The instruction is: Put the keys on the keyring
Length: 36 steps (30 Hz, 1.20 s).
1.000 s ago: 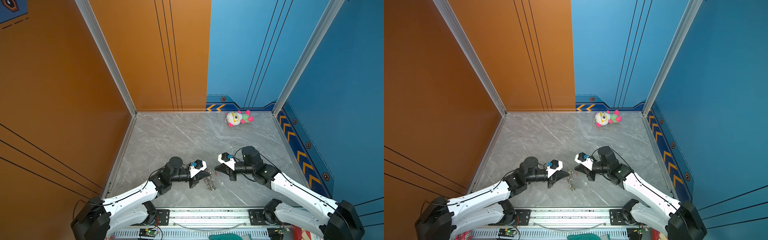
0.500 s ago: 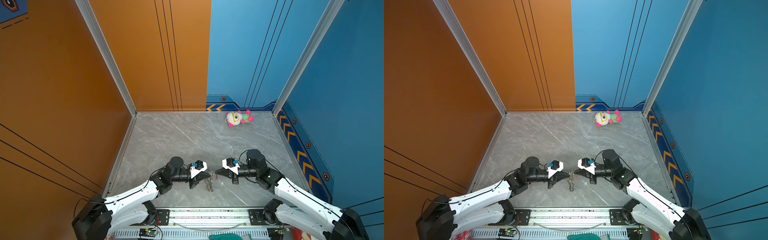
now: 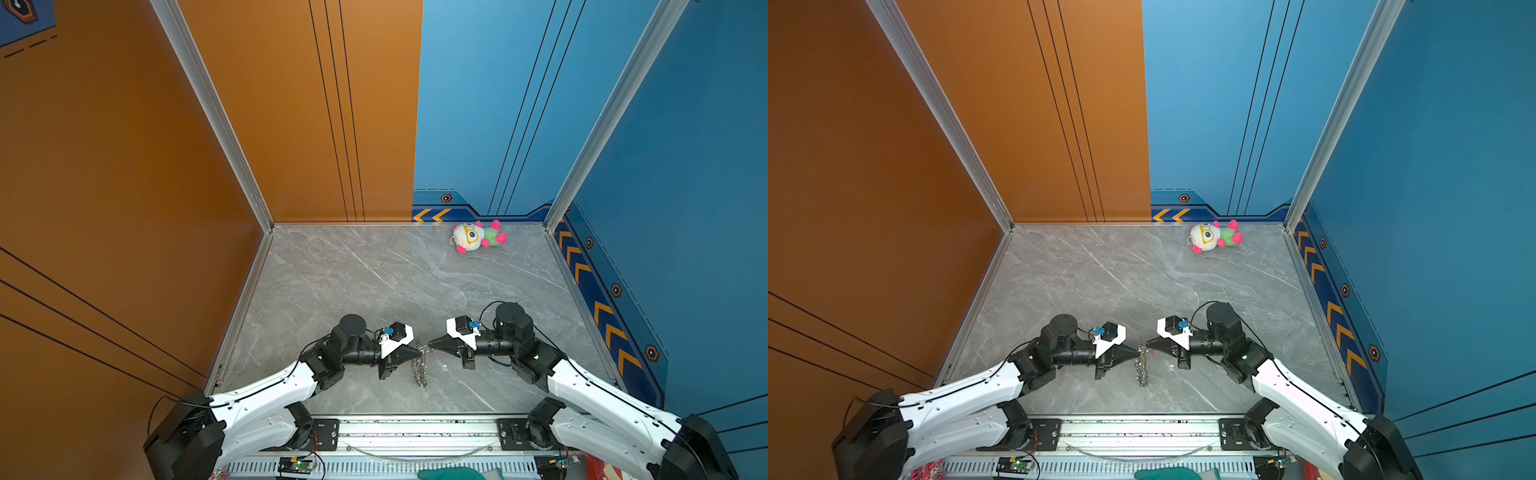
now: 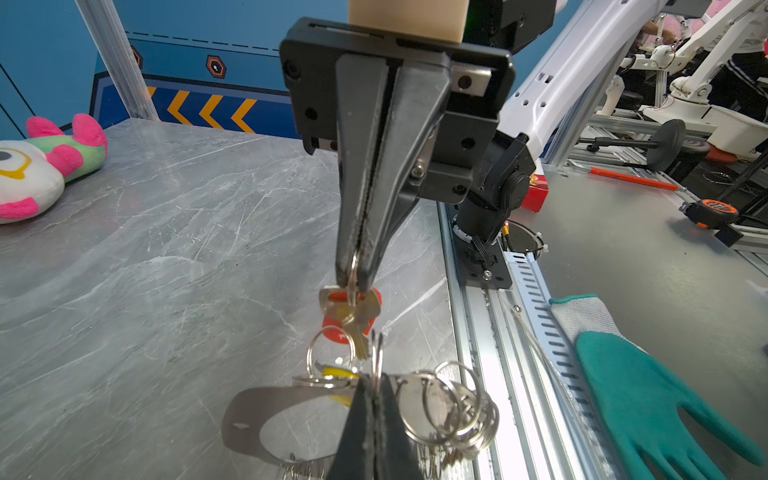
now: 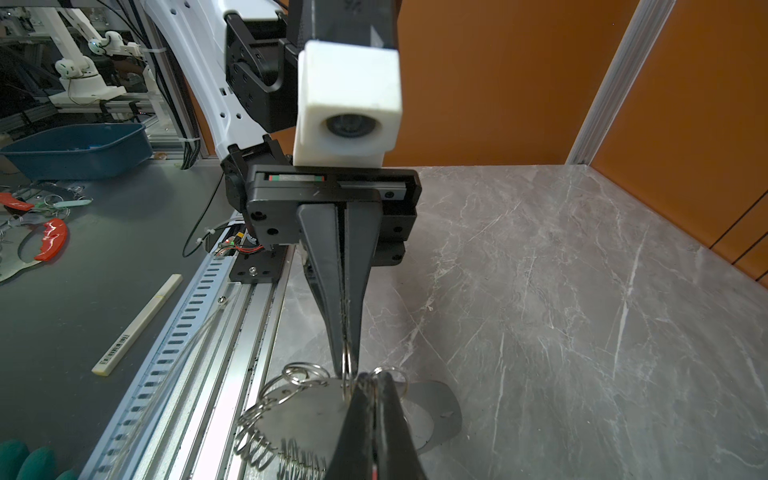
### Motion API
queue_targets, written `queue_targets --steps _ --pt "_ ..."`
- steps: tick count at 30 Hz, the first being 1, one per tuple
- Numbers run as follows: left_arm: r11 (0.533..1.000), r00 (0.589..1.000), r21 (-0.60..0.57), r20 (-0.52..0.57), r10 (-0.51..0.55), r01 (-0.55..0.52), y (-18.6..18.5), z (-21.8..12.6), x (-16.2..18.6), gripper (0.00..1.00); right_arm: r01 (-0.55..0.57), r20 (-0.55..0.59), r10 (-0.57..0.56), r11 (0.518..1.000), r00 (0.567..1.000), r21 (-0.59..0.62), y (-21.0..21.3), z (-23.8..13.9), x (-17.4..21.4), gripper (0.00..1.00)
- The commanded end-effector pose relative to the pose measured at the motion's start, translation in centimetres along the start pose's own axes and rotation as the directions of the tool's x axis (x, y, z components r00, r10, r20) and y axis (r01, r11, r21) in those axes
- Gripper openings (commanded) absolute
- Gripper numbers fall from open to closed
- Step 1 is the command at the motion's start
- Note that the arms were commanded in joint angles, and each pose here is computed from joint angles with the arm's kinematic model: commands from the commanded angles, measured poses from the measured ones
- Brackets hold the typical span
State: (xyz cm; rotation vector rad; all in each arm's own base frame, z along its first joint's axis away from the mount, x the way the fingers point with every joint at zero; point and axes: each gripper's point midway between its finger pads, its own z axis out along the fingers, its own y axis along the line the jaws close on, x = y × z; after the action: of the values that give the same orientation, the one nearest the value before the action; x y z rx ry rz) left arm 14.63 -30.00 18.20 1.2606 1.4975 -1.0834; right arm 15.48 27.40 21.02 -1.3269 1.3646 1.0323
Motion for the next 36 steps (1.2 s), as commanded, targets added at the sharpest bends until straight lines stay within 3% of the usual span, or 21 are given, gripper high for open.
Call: queue_targets --steps 1,36 --pt "0.999 0.998 0.012 0.061 0.032 -0.033 -0.4 -0.5 -1.4 0.0 -0.003 0.026 0.004 1.0 1.0 -0.029 0.8 0.1 -0.2 0.0" --pt "0.999 0.997 0.032 0.072 0.018 -0.02 -0.6 -0.5 -1.4 0.0 0.007 0.049 -0.002 0.995 0.999 -0.095 2.3 0.8 0.3 0.0"
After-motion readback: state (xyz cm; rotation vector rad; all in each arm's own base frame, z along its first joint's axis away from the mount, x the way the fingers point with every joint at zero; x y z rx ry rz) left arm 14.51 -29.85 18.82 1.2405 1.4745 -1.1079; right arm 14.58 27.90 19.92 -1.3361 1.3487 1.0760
